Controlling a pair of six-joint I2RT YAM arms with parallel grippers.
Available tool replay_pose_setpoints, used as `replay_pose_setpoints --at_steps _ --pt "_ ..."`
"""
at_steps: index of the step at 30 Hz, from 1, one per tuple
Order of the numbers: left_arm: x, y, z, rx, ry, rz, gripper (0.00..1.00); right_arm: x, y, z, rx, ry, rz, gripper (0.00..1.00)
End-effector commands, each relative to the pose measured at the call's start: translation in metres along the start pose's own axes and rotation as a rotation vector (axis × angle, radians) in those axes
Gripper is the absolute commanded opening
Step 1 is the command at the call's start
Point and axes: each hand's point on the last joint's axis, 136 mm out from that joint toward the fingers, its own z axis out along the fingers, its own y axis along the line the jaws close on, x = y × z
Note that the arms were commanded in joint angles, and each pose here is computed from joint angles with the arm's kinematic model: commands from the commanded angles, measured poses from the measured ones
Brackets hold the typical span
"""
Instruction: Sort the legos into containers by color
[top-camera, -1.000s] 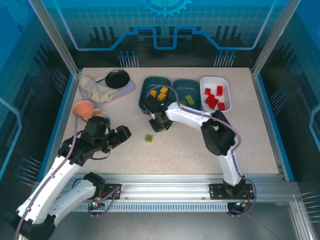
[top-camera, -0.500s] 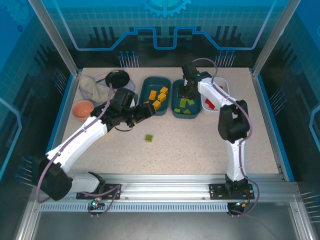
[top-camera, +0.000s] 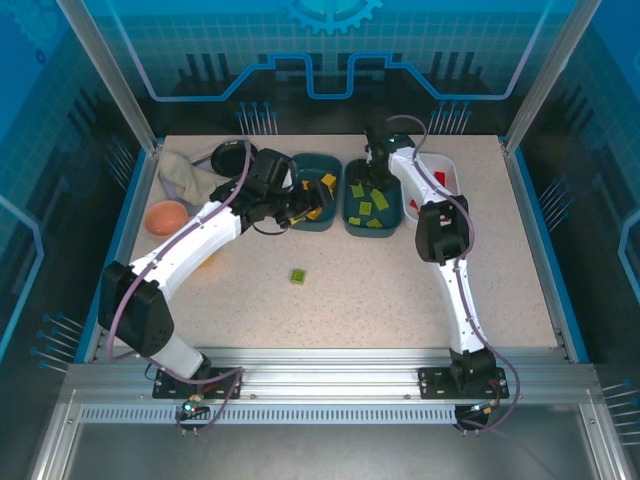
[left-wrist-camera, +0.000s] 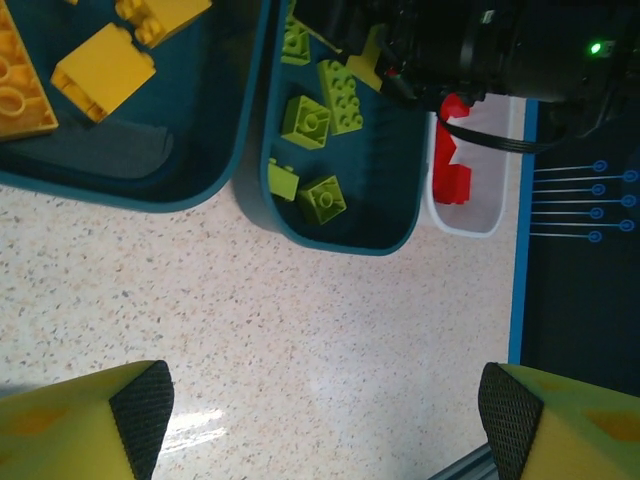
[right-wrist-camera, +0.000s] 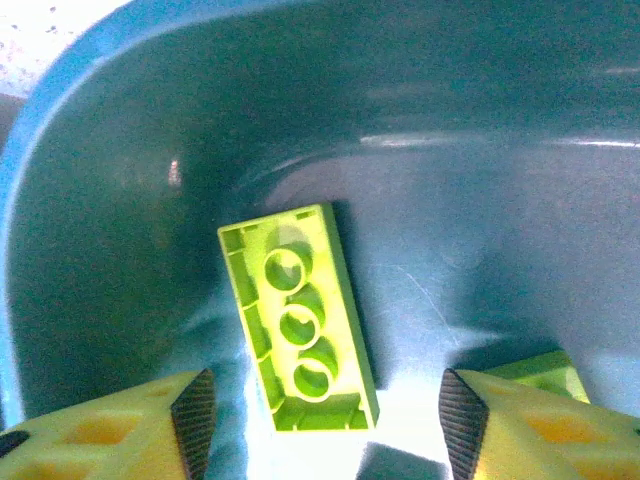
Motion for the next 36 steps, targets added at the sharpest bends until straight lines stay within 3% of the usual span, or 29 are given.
replay_pose_setpoints --at_steps 1,4,8,15,21,28,36 --pt "0.003 -0.006 -0.016 -0.001 -0.001 0.043 0.83 -0.009 0.029 -0.067 -0.04 -0.086 -0.064 0.64" --pt "0.008 0.008 -0.03 -0.051 -0.024 0.04 0.83 0.007 0.042 -0.103 -0.025 -0.132 -0.108 0.65" --pt "0.018 0.035 -0.061 -0.147 -0.078 0.043 0.83 0.064 0.064 -0.123 0.011 -0.13 -0.167 0.69" --pt "0.052 0.095 -0.111 -0.298 -0.132 0.032 0.84 0.188 0.106 -0.118 0.048 -0.036 -0.183 0.77" --pt "0.086 0.13 -0.139 -0.338 -0.129 -0.006 0.85 0.256 0.136 -0.09 0.059 0.085 -0.154 0.82" --pt "0.109 0.144 -0.157 -0.318 -0.119 -0.026 0.85 0.293 0.149 -0.062 0.119 0.156 -0.116 0.84" --pt "0.116 0.143 -0.165 -0.283 -0.115 -0.013 0.85 0.299 0.151 -0.03 0.146 0.19 -0.069 0.72"
